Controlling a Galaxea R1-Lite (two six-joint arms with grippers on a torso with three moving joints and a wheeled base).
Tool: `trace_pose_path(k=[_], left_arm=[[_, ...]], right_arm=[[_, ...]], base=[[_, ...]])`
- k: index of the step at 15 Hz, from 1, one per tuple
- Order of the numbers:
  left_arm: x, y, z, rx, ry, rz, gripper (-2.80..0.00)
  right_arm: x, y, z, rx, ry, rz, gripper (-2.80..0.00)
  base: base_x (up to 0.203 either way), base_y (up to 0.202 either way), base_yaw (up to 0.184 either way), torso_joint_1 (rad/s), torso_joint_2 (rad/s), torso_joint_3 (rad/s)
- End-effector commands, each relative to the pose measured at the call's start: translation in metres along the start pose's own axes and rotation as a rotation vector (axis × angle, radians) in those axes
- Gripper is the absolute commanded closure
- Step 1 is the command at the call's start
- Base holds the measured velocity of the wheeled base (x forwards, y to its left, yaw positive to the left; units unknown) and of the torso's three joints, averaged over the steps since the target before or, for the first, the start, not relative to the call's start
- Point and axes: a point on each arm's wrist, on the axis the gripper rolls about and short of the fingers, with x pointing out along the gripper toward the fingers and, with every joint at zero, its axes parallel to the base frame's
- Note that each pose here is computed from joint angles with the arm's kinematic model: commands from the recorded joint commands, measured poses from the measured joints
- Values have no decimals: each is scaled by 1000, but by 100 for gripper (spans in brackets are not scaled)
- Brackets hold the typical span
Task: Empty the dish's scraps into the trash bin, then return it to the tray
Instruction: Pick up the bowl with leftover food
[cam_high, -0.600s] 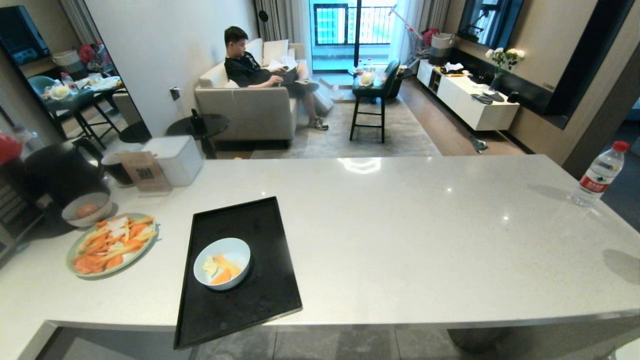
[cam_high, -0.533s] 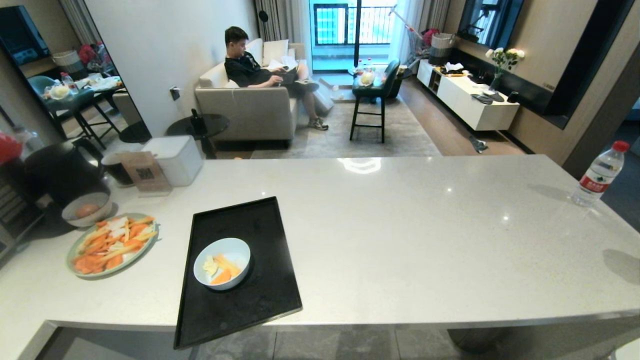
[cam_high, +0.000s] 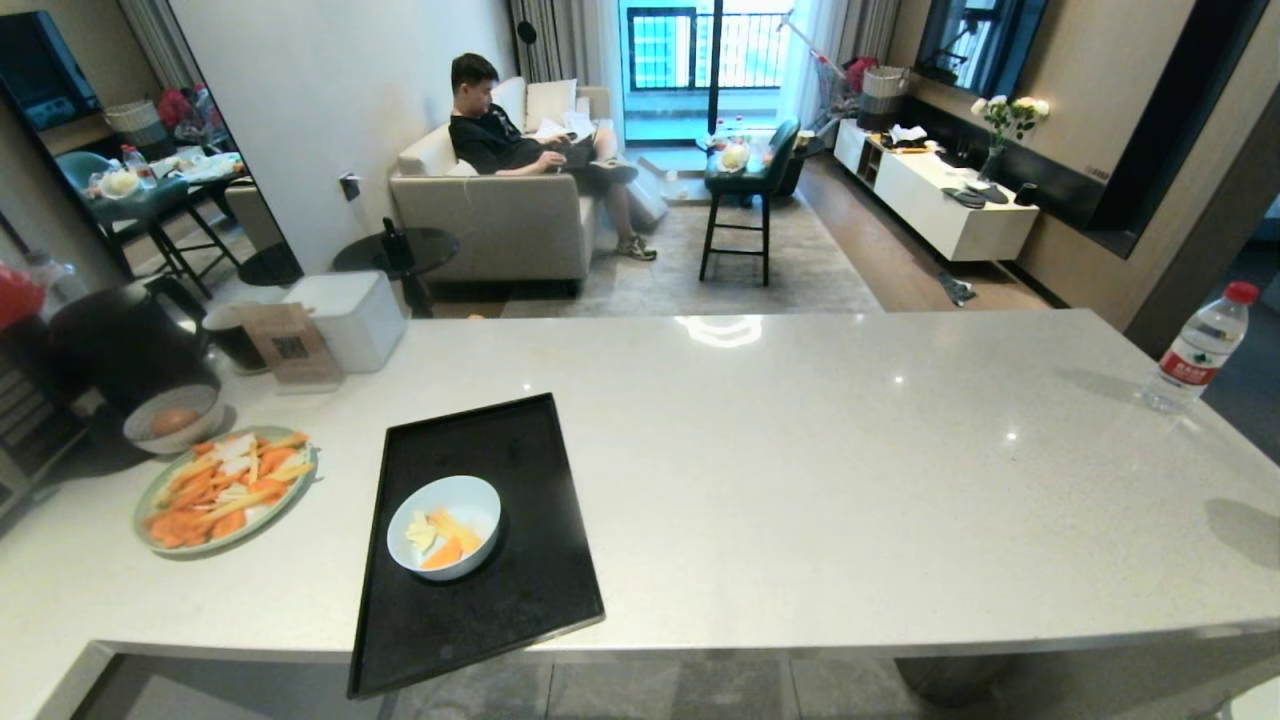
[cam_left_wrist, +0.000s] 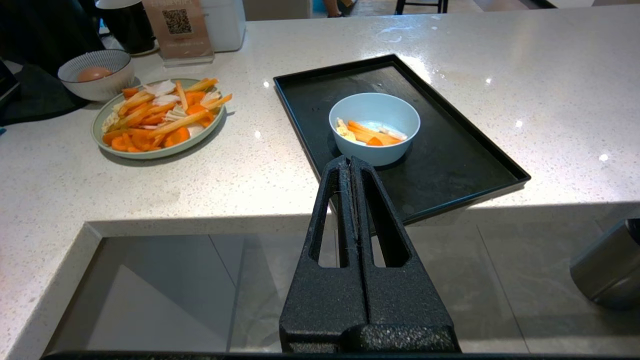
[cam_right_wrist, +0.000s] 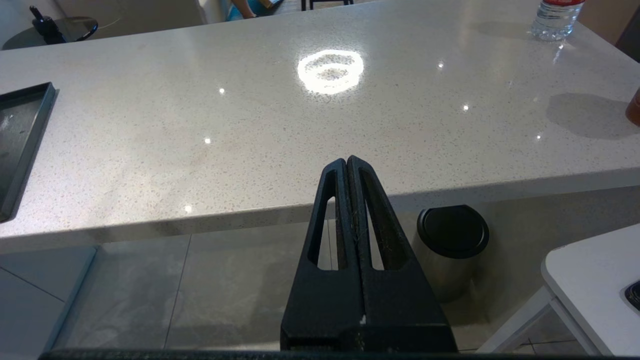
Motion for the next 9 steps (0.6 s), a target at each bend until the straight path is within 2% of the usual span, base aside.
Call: trace_pose_path(k=[1, 9], left_arm=[[0, 0, 0, 0, -1, 0, 0], [0, 0, 0, 3, 5, 0, 0]], right_arm=[[0, 0, 0, 0, -1, 0, 0], [0, 0, 0, 0, -1, 0, 0]], base=[[0, 0, 0, 0, 0, 0], [0, 0, 0, 0, 0, 0]])
